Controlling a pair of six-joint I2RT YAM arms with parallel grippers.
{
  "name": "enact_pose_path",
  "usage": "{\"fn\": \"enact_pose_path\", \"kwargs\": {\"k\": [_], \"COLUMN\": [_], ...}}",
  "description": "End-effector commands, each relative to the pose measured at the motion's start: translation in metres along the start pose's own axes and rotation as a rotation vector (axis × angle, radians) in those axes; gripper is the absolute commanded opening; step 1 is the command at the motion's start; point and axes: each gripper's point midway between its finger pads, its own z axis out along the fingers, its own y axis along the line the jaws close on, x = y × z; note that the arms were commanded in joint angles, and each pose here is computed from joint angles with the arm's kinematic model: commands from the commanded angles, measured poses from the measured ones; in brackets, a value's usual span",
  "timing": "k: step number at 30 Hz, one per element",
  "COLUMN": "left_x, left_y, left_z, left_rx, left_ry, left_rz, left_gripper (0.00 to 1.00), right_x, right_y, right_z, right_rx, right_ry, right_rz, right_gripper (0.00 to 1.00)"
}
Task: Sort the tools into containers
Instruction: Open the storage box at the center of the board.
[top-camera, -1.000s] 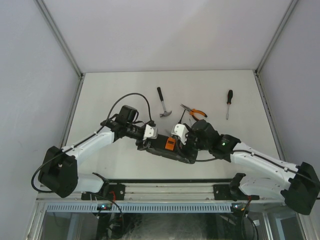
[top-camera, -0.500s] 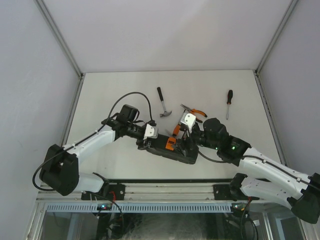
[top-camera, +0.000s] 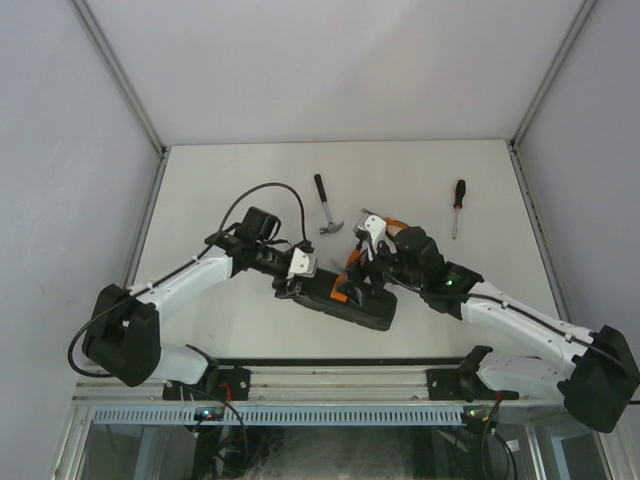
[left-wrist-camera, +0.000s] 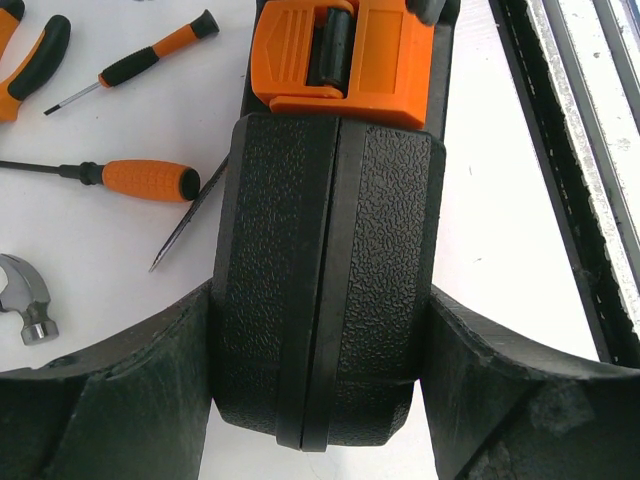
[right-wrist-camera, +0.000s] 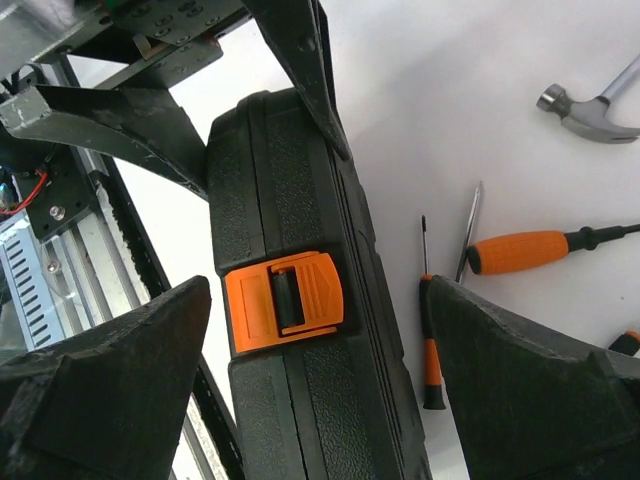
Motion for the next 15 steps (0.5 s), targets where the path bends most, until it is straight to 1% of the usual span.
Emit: {"fn": "enact_pose_path", "kwargs": {"k": [1, 9, 15], "left_x": [-0.008, -0.005, -0.004], "left_y": [0.004, 0.006, 0.008], "left_z": [-0.001, 0.0, 0.0], "left_rx": [0.021, 0.015, 0.012], "left_ry": [-0.004, 0.014, 0.02], "left_rz": [0.032, 0.021, 0.02], "left_gripper": [0.0, 0.0, 0.0], "right_x": [-0.022, -0.017, -0.007], "right_y": [0.008, 0.013, 0.016], "right_z": [0.002, 0.009, 0.013], "right_rx": [-0.055, -0.102, -0.113], "right_ry": [-0.045, -0.009, 0.041], "right_rz": [0.009, -0.004, -0.025], "right_gripper": [0.88, 0.84, 0.76]}}
